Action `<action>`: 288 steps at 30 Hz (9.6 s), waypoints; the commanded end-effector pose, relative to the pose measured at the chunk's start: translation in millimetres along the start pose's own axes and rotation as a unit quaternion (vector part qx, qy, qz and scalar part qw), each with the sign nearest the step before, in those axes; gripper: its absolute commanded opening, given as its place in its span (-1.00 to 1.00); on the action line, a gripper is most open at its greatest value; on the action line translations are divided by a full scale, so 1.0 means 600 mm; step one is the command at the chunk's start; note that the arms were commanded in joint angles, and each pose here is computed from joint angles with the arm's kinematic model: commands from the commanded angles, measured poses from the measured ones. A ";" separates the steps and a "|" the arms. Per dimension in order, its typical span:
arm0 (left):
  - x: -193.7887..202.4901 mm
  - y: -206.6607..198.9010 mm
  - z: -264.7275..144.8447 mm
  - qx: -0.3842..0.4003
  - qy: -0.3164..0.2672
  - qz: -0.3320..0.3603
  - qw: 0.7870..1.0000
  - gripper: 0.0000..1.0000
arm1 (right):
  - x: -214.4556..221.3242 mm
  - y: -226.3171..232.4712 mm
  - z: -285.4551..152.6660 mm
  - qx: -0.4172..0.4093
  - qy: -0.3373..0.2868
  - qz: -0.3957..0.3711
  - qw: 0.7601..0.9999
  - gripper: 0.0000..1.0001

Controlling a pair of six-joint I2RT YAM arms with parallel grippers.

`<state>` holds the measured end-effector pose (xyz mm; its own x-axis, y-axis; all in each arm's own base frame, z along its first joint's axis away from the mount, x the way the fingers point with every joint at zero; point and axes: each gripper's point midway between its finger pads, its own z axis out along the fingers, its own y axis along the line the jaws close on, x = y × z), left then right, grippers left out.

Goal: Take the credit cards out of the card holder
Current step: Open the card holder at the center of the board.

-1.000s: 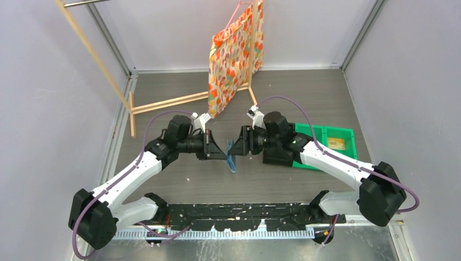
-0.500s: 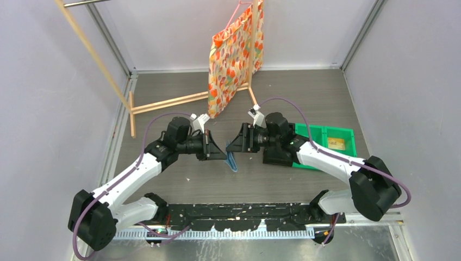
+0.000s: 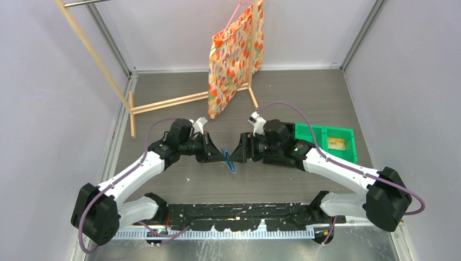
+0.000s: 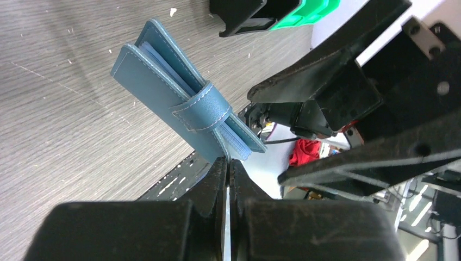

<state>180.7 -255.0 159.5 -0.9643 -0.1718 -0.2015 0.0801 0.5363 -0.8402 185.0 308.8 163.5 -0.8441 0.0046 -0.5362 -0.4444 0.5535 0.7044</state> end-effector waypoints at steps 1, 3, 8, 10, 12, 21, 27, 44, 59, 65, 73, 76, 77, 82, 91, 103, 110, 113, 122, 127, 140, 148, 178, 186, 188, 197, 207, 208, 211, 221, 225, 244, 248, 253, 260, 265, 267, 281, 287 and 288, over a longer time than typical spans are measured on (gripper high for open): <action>-0.025 -0.023 0.002 0.018 -0.015 -0.022 0.999 -0.99 | 0.008 0.011 0.001 0.027 0.001 -0.080 0.996 0.56; -0.031 -0.026 0.000 0.015 -0.021 -0.034 0.999 -0.99 | 0.020 0.017 0.005 0.032 0.003 -0.114 0.993 0.61; -0.041 -0.037 -0.012 0.005 -0.027 -0.060 0.998 -0.99 | 0.021 0.001 0.014 0.080 -0.012 -0.159 0.984 0.64; -0.040 -0.043 -0.014 0.008 -0.018 -0.070 0.997 -0.99 | 0.015 0.001 0.020 0.088 -0.023 -0.161 0.983 0.62; -0.039 -0.047 -0.015 0.013 -0.015 -0.073 0.997 -0.99 | 0.012 0.002 0.027 0.091 -0.039 -0.167 0.981 0.55; -0.034 -0.052 -0.021 0.020 -0.015 -0.080 0.996 -0.99 | -0.007 0.005 0.062 0.109 -0.076 -0.182 0.974 0.23; -0.029 -0.045 -0.023 0.015 -0.015 -0.088 0.996 -0.99 | -0.007 0.003 0.064 0.118 -0.081 -0.179 0.973 -0.48; -0.047 -0.036 -0.139 -0.061 -0.149 0.280 0.946 0.85 | -0.053 0.027 -0.004 0.080 0.028 0.099 0.991 -0.99; -0.028 -0.029 -0.178 -0.045 -0.212 0.544 0.811 0.75 | -0.085 0.124 0.035 0.002 0.155 0.349 0.924 -0.99; -0.031 -0.027 -0.176 -0.046 -0.227 0.601 0.765 0.74 | -0.091 0.132 0.048 -0.009 0.160 0.409 0.898 -0.99; -0.045 -0.037 -0.162 -0.063 -0.238 0.630 0.737 0.66 | -0.092 0.146 0.056 -0.020 0.159 0.442 0.883 -0.99; -0.045 -0.037 -0.141 -0.084 -0.218 0.659 0.715 0.64 | -0.090 0.155 0.065 -0.031 0.165 0.454 0.875 -0.99; -0.048 -0.036 -0.135 -0.096 -0.213 0.666 0.708 0.64 | -0.090 0.159 0.066 -0.033 0.166 0.455 0.874 -0.99; -0.073 -0.038 -0.134 -0.143 -0.223 0.672 0.691 0.64 | -0.085 0.174 0.070 -0.041 0.171 0.453 0.874 -0.99; -0.080 -0.030 -0.126 -0.154 -0.228 0.666 0.693 0.01 | -0.066 0.188 0.076 -0.050 0.187 0.452 0.871 -0.99; -0.090 -0.037 -0.156 -0.181 -0.250 0.584 0.751 -0.99 | -0.068 0.177 0.060 -0.069 0.161 0.387 0.905 0.59; -0.072 -0.025 -0.176 -0.231 -0.198 0.458 0.835 -0.99 | -0.088 0.134 -0.012 -0.021 0.070 0.273 0.959 0.86; -0.072 -0.028 -0.184 -0.252 -0.204 0.358 0.875 -0.99 | -0.098 0.090 -0.046 0.064 -0.021 0.196 0.978 0.85; -0.064 -0.077 -0.142 -0.125 -0.257 0.110 0.952 -0.99 | -0.098 0.066 -0.061 0.076 -0.130 0.010 0.989 0.41; -0.059 -0.058 -0.121 -0.116 -0.261 0.057 0.957 -0.99 | -0.091 0.069 -0.052 0.078 -0.137 -0.045 0.987 0.38; -0.052 -0.062 -0.112 -0.120 -0.235 0.069 0.962 -0.99 | -0.102 0.053 -0.041 0.108 -0.165 -0.059 0.979 -0.01; -0.050 -0.070 -0.101 -0.095 -0.227 0.068 0.967 -0.99 | -0.056 0.073 -0.010 0.067 -0.099 -0.082 0.989 0.04; -0.026 -0.098 -0.093 -0.047 -0.186 0.050 0.980 -0.99 | -0.073 0.129 0.046 0.035 -0.157 -0.115 0.980 -0.01; -0.024 -0.100 -0.087 -0.041 -0.181 0.047 0.982 -0.99 | -0.078 0.100 0.071 0.074 -0.165 -0.121 0.976 -0.29; -0.021 -0.100 -0.088 -0.040 -0.178 0.047 0.982 -0.99 | -0.077 0.094 0.074 0.082 -0.164 -0.121 0.976 -0.38; -0.016 -0.091 -0.095 -0.044 -0.181 0.041 0.982 -0.99 | -0.087 0.053 0.064 0.142 -0.184 -0.104 0.967 -0.98; -0.015 -0.075 -0.114 -0.061 -0.197 0.046 0.977 -0.99 | -0.085 -0.003 0.060 0.199 -0.185 -0.066 0.960 -0.98; -0.014 -0.071 -0.115 -0.067 -0.197 0.047 0.977 -0.99 | -0.085 -0.009 0.060 0.203 -0.184 -0.062 0.960 -0.98; -0.010 -0.064 -0.118 -0.075 -0.193 0.055 0.977 -0.99 | -0.083 -0.022 0.062 0.207 -0.173 -0.053 0.961 -0.98; -0.011 -0.055 -0.139 -0.093 -0.205 0.079 0.971 -0.99 | -0.066 -0.062 0.057 0.207 -0.156 -0.005 0.966 -0.98; -0.002 -0.058 -0.136 -0.086 -0.187 0.099 0.974 -0.99 | -0.065 -0.084 0.041 0.212 -0.156 0.010 0.965 -0.98; 0.003 -0.067 -0.118 -0.085 -0.151 0.127 0.977 -0.99 | -0.100 0.119 -0.022 0.006 -0.098 0.048 0.994 0.54; -0.002 -0.066 -0.122 -0.089 -0.161 0.123 0.975 -0.99 | -0.080 0.126 -0.002 0.002 -0.082 0.039 0.996 0.50; -0.002 -0.063 -0.121 -0.091 -0.163 0.119 0.975 -0.99 | -0.045 0.119 0.026 0.024 -0.050 0.041 0.998 0.47; -0.002 -0.067 -0.129 -0.090 -0.168 0.120 0.974 -0.99 | -0.021 0.095 0.046 0.044 -0.025 0.045 0.998 0.33; -0.001 -0.070 -0.125 -0.084 -0.164 0.121 0.975 -0.99 | -0.014 0.086 0.053 0.041 -0.027 0.057 0.997 0.02; 0.000 -0.072 -0.124 -0.083 -0.160 0.123 0.976 -0.99 | -0.016 0.092 0.054 0.033 -0.029 0.061 0.997 -0.12; -0.005 -0.068 -0.130 -0.095 -0.168 0.125 0.973 -0.99 | 0.010 0.079 0.069 0.032 -0.006 0.092 0.995 -0.21; -0.005 -0.067 -0.138 -0.099 -0.170 0.131 0.972 -0.99 | 0.003 0.082 0.064 0.030 -0.017 0.089 0.995 -0.35; -0.005 -0.066 -0.139 -0.101 -0.172 0.131 0.971 -0.99 | 0.002 0.083 0.062 0.032 -0.018 0.087 0.996 -0.41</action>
<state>154.0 -203.9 203.0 -0.8215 -0.2257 -0.5237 0.1692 0.7805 -0.6018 170.4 363.1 165.1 -0.9090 0.1128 -0.4013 -0.2484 0.6265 0.7388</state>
